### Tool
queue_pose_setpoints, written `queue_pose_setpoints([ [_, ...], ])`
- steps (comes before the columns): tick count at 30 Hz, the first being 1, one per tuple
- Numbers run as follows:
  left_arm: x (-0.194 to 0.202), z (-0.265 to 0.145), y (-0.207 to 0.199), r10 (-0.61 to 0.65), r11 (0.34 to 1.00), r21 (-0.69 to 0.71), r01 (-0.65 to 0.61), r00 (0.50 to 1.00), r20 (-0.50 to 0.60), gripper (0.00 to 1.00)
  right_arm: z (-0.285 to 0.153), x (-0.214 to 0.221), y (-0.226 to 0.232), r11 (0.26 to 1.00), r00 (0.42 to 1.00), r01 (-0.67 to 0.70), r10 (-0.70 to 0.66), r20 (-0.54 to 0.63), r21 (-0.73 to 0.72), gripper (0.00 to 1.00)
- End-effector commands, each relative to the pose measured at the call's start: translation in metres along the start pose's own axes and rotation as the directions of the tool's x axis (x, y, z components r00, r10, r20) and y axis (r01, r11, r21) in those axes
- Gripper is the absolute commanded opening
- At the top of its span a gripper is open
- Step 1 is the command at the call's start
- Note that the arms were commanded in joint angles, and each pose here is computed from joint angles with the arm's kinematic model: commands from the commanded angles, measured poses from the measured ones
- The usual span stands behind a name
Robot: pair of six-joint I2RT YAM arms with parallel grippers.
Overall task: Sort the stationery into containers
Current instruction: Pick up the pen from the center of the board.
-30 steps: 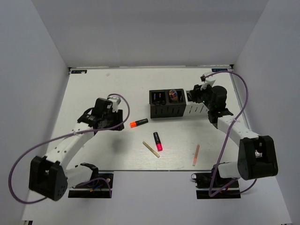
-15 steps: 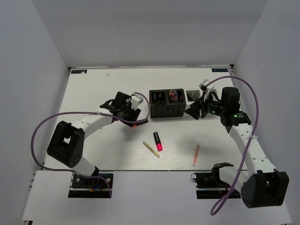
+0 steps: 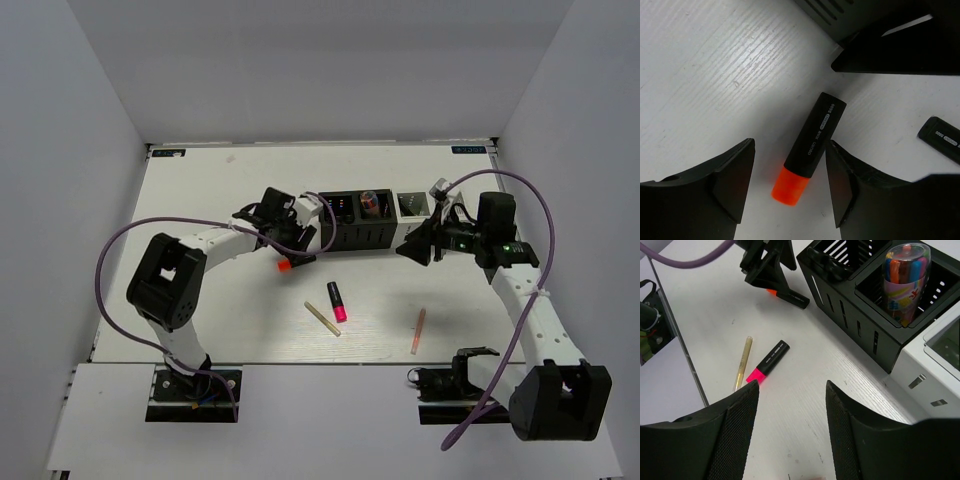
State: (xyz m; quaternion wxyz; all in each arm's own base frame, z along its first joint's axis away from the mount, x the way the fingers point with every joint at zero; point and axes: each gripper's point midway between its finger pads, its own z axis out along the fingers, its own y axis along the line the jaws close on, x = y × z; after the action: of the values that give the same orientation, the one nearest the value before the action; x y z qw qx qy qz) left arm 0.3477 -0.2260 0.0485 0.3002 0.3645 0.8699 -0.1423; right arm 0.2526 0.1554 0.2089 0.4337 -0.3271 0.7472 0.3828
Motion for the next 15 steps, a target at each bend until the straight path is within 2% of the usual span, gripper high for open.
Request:
queue_pose_setpoints([
  [1, -0.011, 0.001, -0.004, 0.047, 0.999, 0.021, -0.047, 0.998, 0.03, 0.69, -0.001, 0.001, 0.002, 0.999, 1.0, -0.008, 0.008, 0.011, -0.032, 0.59],
  [15, 0.021, 0.012, -0.01, 0.086, 0.996, 0.042, -0.085, 0.996, -0.024, 0.66, -0.01, -0.001, -0.004, 0.997, 0.997, -0.06, 0.061, 0.04, -0.038, 0.6],
])
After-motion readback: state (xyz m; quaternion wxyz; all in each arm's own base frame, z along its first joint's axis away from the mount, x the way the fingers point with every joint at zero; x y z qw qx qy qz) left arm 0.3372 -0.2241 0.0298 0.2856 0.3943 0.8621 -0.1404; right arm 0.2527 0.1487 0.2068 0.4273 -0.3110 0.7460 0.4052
